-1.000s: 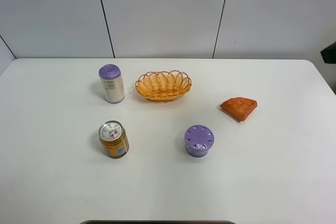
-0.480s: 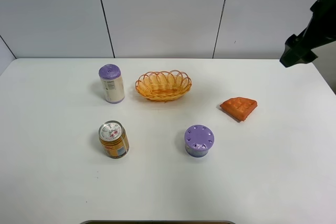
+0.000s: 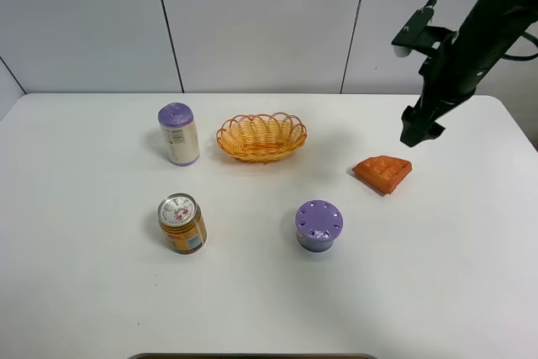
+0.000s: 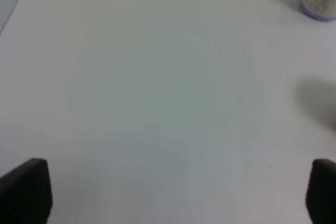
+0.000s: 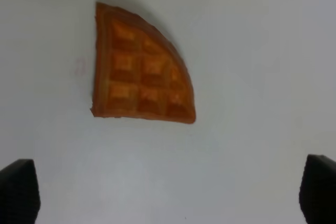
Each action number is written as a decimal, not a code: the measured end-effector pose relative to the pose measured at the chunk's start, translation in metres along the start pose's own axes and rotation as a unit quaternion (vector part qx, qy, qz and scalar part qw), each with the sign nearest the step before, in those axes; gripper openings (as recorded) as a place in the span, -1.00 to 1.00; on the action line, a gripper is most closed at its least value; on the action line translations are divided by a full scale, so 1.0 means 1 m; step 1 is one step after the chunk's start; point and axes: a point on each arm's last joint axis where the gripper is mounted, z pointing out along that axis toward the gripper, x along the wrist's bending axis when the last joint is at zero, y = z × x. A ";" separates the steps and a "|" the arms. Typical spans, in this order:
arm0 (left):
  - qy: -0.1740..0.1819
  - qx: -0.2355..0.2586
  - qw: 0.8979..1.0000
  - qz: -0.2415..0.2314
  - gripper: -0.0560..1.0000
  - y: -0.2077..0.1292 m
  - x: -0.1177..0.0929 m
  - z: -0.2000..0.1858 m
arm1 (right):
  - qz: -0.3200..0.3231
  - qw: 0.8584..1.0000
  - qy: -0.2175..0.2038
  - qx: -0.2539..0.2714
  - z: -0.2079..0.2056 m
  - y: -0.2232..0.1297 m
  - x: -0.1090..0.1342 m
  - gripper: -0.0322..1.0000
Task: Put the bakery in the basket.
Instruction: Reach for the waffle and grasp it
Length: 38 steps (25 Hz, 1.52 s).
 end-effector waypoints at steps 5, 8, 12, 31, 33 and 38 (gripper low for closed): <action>0.000 0.000 1.000 0.000 0.97 0.000 0.000 0.000 | -0.035 0.999 0.024 0.008 0.032 0.007 0.002 0.99; 0.000 0.000 1.000 0.000 0.97 0.000 0.000 0.000 | -0.051 0.998 0.030 0.018 0.047 0.007 0.001 0.99; 0.000 0.000 1.000 0.000 0.97 0.000 0.000 0.000 | -0.072 0.996 0.032 0.030 0.066 0.007 -0.001 0.99; 0.000 0.000 1.000 0.000 0.97 0.000 0.000 0.000 | -0.092 0.991 0.050 0.078 0.134 0.009 0.012 0.99; 0.000 0.000 1.000 0.000 0.97 0.000 0.000 0.000 | -0.087 0.992 0.042 0.082 0.136 0.009 0.011 0.99; 0.000 0.000 1.000 0.000 0.97 0.000 0.000 0.000 | -0.084 0.992 0.040 0.090 0.142 0.007 0.010 0.99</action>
